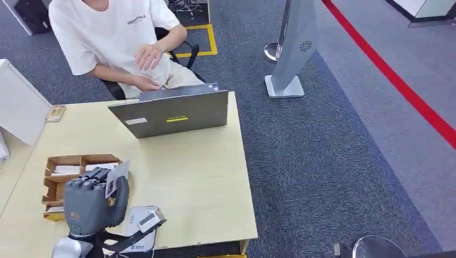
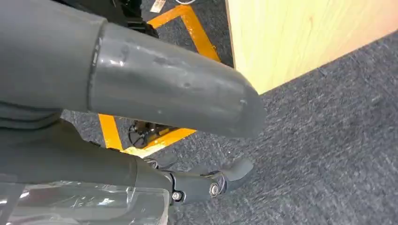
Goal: Pass the card to the sensor for recognition and then transmit it.
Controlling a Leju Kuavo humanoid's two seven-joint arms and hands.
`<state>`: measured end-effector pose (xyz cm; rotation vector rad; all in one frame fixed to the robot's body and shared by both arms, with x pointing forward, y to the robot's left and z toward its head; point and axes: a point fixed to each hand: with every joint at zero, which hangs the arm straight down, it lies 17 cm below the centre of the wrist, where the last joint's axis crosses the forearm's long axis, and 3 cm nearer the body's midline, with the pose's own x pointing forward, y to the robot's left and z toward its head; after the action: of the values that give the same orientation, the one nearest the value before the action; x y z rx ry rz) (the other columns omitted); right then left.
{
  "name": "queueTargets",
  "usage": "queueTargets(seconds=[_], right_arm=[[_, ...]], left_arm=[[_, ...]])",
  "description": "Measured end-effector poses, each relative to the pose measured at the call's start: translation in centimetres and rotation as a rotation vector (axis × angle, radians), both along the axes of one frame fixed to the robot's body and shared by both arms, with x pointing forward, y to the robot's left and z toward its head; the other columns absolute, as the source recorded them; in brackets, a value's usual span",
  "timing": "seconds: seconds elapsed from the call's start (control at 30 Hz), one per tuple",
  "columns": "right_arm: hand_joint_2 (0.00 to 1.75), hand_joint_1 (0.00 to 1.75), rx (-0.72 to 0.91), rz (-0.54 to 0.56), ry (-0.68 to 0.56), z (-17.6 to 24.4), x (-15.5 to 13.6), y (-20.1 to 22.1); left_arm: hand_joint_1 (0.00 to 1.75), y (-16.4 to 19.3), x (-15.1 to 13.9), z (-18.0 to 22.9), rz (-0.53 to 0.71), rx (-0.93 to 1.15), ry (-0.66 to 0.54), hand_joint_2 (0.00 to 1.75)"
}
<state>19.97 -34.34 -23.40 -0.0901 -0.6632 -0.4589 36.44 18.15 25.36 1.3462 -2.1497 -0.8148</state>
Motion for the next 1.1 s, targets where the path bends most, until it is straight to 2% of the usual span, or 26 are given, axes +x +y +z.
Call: queueTargets(seconds=[0.17, 0.37, 0.47, 0.53, 0.67, 0.8, 0.93, 1.1], right_arm=[[0.0, 0.0, 0.004, 0.035, -0.01, 0.3, 1.2, 1.0], [0.0, 0.0, 0.006, 0.061, -0.008, 0.3, 1.6, 1.6], [0.0, 0.0, 0.008, 0.088, 0.001, 0.4, 2.2, 2.1], [0.0, 0.0, 0.013, 0.108, 0.004, 0.5, 2.8, 2.7], [0.0, 0.0, 0.015, 0.148, 0.016, 0.6, 3.4, 3.6], [0.0, 0.0, 0.018, 0.175, 0.023, 0.5, 3.5, 4.4], [0.0, 0.0, 0.02, 0.191, 0.028, 0.5, 3.5, 4.8], [0.0, 0.0, 0.022, 0.197, 0.029, 0.4, 3.4, 5.1]], left_arm=[[1.75, 1.6, 1.4, 5.5, 0.05, 0.033, -0.156, 0.0], [1.75, 2.3, 2.0, 7.5, 0.085, 0.086, -0.223, 0.0], [1.75, 4.3, 4.3, 10.0, 0.148, 0.118, -0.277, 0.0], [1.75, 6.8, 7.2, 11.3, 0.216, 0.158, -0.29, 0.0], [1.75, 11.6, 12.8, 12.4, 0.342, 0.249, -0.258, 0.0], [1.75, 15.0, 16.3, 12.8, 0.426, 0.233, -0.198, 0.0], [1.75, 16.6, 18.2, 12.8, 0.458, 0.235, -0.16, 0.0], [1.75, 17.3, 19.2, 11.7, 0.468, 0.244, -0.121, 0.0]])
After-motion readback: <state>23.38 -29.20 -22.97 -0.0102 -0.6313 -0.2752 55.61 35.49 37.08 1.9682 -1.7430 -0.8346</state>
